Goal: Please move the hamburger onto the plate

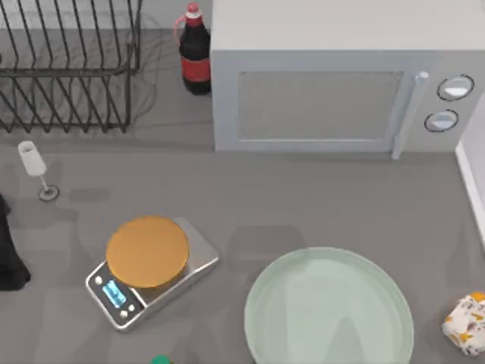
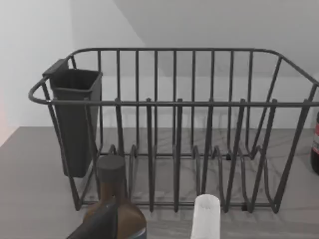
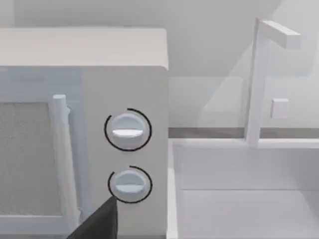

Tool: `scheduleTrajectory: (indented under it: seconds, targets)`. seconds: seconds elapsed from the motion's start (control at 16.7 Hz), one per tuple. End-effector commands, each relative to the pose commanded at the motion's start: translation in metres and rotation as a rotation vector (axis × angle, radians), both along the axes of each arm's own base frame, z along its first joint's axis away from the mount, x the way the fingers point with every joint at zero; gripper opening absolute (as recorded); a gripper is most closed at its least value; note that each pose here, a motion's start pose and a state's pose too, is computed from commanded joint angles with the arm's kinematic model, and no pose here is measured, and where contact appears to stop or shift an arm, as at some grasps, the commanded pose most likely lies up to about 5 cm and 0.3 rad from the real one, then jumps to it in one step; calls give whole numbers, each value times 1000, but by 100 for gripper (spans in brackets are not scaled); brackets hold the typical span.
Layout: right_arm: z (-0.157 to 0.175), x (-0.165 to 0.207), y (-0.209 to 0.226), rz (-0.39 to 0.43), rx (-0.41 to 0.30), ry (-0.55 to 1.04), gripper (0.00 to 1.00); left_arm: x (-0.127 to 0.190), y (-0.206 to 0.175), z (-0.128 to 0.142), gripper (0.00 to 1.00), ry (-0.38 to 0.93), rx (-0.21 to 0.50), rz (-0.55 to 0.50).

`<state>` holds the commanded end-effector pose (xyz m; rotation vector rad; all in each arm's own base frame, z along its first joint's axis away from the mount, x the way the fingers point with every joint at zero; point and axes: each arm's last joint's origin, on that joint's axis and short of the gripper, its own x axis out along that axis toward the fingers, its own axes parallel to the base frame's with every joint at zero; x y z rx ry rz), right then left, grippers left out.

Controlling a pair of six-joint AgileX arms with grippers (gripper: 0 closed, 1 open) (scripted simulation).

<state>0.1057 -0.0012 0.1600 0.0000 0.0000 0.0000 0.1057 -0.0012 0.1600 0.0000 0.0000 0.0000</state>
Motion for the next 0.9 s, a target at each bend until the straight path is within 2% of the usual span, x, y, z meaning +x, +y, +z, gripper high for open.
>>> scheduleTrajectory:
  seconds: [0.24, 0.42, 0.6, 0.9]
  targets:
    - [4, 0, 1, 10, -10, 37, 100, 0, 0, 0, 100, 0, 0, 0]
    - [15, 4, 5, 51, -46, 174, 100, 0, 0, 0, 100, 0, 0, 0]
    - [24, 16, 13, 119, -108, 419, 100, 0, 0, 0, 100, 0, 0, 0]
    - [25, 52, 33, 269, -253, 938, 100, 0, 0, 0, 100, 0, 0, 0]
